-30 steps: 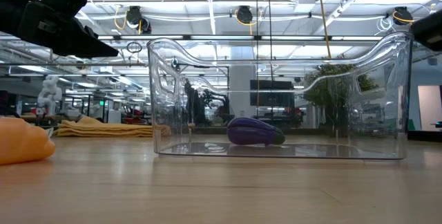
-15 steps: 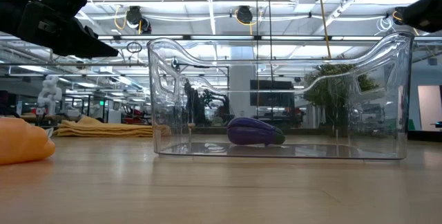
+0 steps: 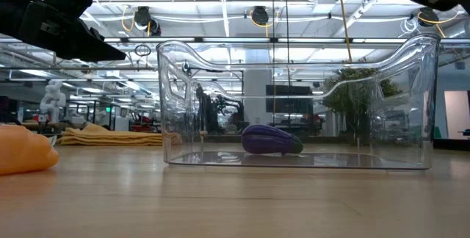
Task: Pick and placing Produce into tupperware
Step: Put the green watermelon into the transparent bin
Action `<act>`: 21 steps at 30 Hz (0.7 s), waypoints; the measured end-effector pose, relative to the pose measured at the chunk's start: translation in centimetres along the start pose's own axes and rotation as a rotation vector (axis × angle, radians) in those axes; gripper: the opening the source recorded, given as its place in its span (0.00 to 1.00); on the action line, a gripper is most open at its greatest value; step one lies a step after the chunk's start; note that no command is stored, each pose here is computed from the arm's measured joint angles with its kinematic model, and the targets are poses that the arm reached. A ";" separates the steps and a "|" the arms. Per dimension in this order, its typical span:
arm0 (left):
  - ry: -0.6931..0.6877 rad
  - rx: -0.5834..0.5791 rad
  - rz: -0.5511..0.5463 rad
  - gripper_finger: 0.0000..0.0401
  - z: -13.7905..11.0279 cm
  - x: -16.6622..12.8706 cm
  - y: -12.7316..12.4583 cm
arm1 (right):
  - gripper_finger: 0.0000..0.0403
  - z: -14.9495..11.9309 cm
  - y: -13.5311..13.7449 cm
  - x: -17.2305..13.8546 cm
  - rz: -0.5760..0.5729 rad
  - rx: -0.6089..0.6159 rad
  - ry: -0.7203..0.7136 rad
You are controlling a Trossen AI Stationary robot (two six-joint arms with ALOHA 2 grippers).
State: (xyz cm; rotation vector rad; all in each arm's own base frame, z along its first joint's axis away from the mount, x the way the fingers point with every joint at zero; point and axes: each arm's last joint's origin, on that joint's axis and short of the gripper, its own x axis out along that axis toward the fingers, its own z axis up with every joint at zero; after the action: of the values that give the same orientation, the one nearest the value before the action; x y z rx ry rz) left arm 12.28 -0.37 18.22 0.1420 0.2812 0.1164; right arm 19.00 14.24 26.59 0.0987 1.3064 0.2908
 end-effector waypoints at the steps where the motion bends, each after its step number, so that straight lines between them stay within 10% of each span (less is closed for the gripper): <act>1: 0.000 0.000 0.000 0.09 0.0 0.0 0.0 | 0.73 -0.1 -0.2 -0.5 0.006 0.011 -0.020; 21: 0.014 0.010 -0.002 0.09 -0.1 0.0 0.0 | 0.73 -0.9 -3.3 -6.6 0.079 0.118 -0.314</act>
State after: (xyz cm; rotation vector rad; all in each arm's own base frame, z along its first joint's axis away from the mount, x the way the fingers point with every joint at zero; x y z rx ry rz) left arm 12.24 -0.36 18.09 0.1504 0.2961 0.1143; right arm 17.13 9.28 31.76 0.2854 1.0088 0.2534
